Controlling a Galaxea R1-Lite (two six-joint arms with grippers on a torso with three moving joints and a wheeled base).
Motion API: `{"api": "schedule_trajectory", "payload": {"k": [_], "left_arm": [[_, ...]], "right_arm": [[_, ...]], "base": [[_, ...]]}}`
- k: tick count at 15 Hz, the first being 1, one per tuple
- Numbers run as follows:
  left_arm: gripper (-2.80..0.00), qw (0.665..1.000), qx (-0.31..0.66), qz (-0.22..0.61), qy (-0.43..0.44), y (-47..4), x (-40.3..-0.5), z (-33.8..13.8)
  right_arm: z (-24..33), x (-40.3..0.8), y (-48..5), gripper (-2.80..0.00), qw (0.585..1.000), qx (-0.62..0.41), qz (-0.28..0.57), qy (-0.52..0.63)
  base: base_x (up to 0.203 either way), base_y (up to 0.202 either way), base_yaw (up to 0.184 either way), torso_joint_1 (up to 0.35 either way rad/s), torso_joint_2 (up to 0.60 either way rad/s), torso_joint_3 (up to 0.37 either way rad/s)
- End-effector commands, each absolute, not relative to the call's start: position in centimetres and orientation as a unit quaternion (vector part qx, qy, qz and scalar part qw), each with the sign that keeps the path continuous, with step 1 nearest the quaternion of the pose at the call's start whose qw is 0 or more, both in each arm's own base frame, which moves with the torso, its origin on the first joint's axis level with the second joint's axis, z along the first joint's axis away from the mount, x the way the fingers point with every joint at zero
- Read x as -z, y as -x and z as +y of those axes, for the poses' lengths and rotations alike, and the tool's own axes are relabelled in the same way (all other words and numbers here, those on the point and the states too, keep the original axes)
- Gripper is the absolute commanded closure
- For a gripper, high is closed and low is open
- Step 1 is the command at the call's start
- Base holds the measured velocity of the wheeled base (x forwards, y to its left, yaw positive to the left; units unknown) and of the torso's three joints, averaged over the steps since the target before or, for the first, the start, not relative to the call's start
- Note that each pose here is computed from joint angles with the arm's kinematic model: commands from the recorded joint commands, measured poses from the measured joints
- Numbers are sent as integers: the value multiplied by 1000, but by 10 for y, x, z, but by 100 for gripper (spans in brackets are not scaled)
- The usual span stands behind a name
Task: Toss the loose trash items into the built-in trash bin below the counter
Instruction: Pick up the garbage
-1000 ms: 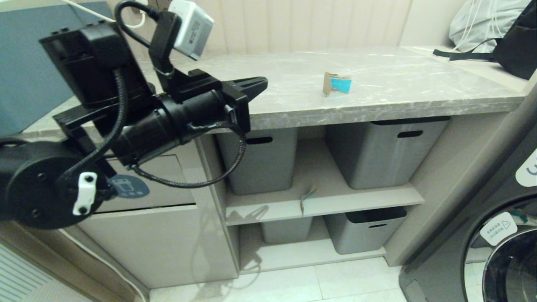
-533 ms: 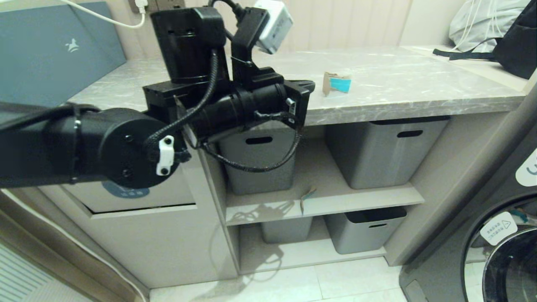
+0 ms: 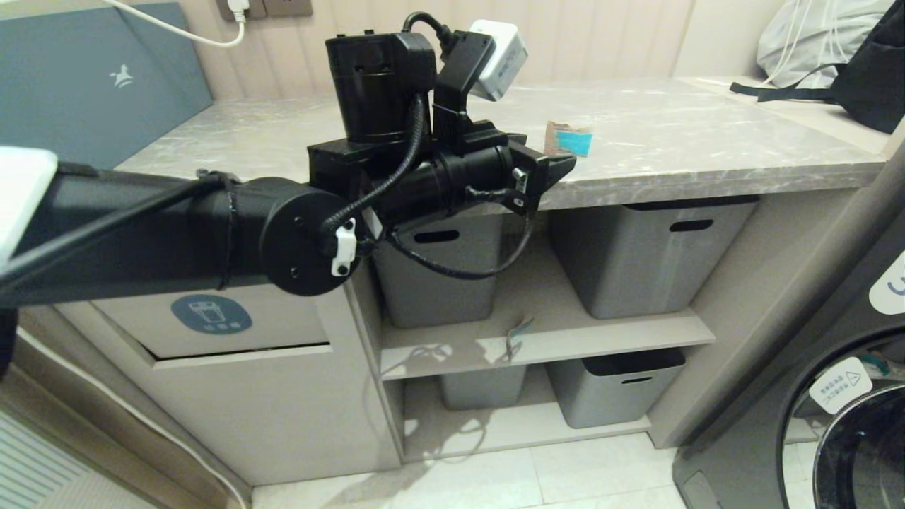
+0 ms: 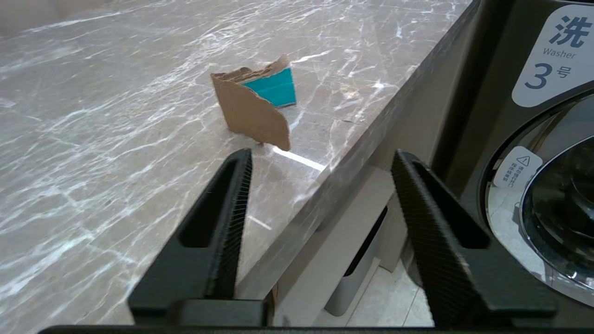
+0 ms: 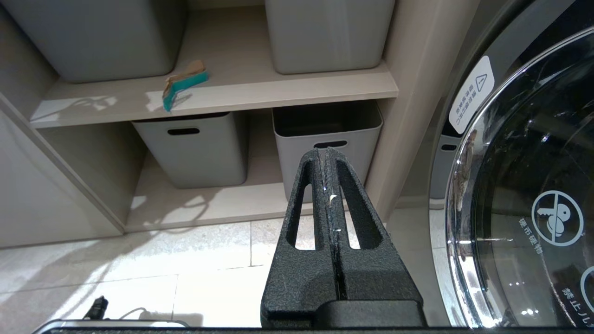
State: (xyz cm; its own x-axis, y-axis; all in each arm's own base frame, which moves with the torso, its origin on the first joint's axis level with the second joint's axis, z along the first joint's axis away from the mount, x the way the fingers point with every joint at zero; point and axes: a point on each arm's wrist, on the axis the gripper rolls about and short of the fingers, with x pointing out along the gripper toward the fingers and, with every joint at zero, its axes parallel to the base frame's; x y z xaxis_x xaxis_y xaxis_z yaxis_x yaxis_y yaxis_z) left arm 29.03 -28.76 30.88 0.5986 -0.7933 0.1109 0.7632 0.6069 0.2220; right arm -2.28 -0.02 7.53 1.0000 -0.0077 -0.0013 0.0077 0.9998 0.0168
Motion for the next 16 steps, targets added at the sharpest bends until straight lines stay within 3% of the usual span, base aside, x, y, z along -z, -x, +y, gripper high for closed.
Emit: {"api": "schedule_trajectory", "payload": {"k": [1,16], "left_arm": [[-280,890,438,-97,-77,-295,-304,-293],[-280,901,419,-90,-73,-337,-297,-303]], "right_arm": [[0,-75,23,0,1000,4,1,-8],[0,-75,23,0,1000,4,1,-8]], "base": [[0,0,0,0,0,0],[0,0,0,0,0,0]]}}
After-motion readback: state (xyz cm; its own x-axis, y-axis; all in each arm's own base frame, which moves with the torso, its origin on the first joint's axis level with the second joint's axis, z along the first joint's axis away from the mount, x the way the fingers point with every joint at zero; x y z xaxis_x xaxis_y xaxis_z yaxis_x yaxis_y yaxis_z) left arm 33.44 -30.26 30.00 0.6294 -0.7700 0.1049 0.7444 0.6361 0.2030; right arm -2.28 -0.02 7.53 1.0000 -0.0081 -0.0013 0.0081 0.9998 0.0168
